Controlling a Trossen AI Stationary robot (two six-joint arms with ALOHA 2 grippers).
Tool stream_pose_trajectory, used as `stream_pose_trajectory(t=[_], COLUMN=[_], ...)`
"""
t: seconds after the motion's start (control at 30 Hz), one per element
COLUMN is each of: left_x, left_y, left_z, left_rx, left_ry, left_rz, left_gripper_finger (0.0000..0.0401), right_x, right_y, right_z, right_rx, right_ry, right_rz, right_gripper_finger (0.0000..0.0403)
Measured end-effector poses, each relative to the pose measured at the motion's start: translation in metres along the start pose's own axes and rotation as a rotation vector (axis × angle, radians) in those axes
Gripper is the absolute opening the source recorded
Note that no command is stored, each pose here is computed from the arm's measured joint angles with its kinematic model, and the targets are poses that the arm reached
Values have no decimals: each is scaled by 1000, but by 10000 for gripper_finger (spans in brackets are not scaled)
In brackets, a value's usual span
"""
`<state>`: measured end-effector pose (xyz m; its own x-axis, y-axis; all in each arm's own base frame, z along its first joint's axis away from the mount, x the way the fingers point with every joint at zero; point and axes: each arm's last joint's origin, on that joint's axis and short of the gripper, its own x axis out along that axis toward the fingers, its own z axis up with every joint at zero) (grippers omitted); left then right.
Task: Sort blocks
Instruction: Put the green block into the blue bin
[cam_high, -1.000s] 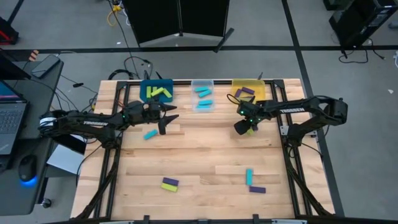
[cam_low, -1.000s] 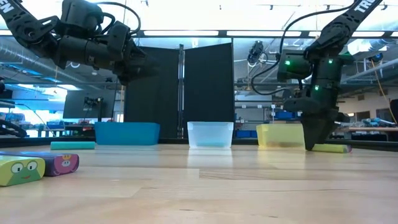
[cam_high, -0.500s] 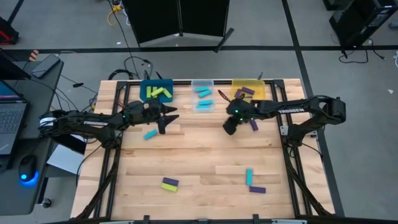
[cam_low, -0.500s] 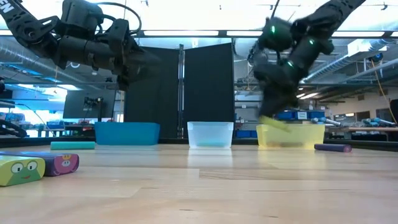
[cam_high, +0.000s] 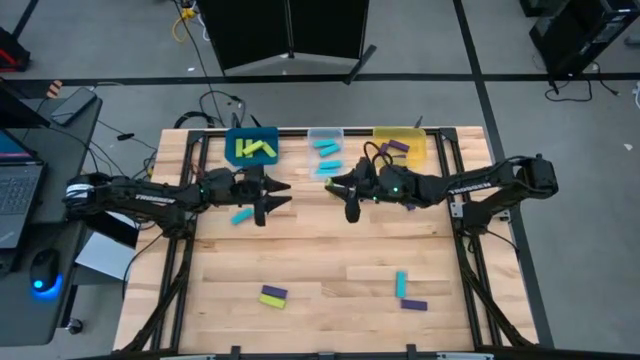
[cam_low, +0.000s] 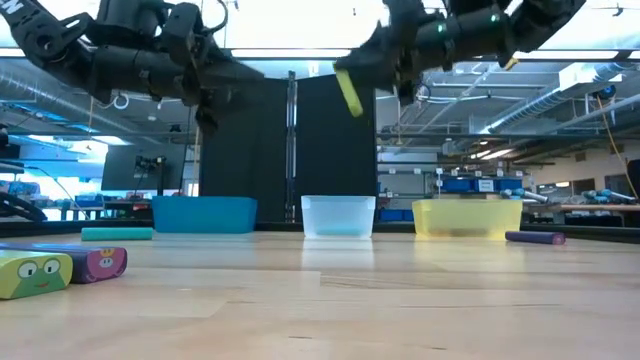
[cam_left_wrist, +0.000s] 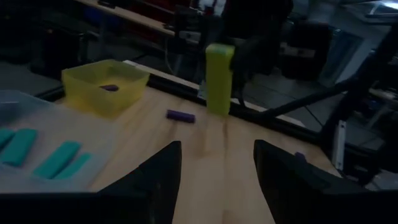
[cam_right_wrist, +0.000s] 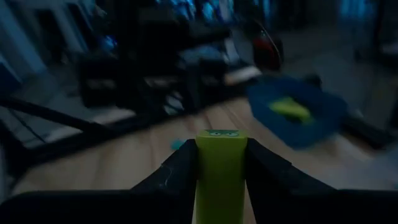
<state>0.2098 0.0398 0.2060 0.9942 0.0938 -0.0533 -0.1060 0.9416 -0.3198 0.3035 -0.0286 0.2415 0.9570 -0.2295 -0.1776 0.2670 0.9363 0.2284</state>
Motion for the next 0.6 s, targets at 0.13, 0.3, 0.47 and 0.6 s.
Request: stream_pose_trajectory(t=[0.13, 0.3, 0.47, 0.6], left_x=[16, 45, 67, 81], left_y=[-11, -23, -26, -28], left_z=[2, 4, 3, 3], left_rx=[34, 92, 138, 148], left_ry=[16, -5, -33, -38], left_rz=[-42, -95, -166, -227], left_gripper_finger=[211, 234, 266, 281], right_x=[-2, -5, -9, -10], right_y=[14, 28, 39, 43], right_z=[4, 5, 6, 5], right_rx=[-30, -69, -94, -97], right_ry=[-60, -101, -132, -136], right_rz=[62, 116, 169, 188], right_gripper_finger=[117, 117, 117, 117])
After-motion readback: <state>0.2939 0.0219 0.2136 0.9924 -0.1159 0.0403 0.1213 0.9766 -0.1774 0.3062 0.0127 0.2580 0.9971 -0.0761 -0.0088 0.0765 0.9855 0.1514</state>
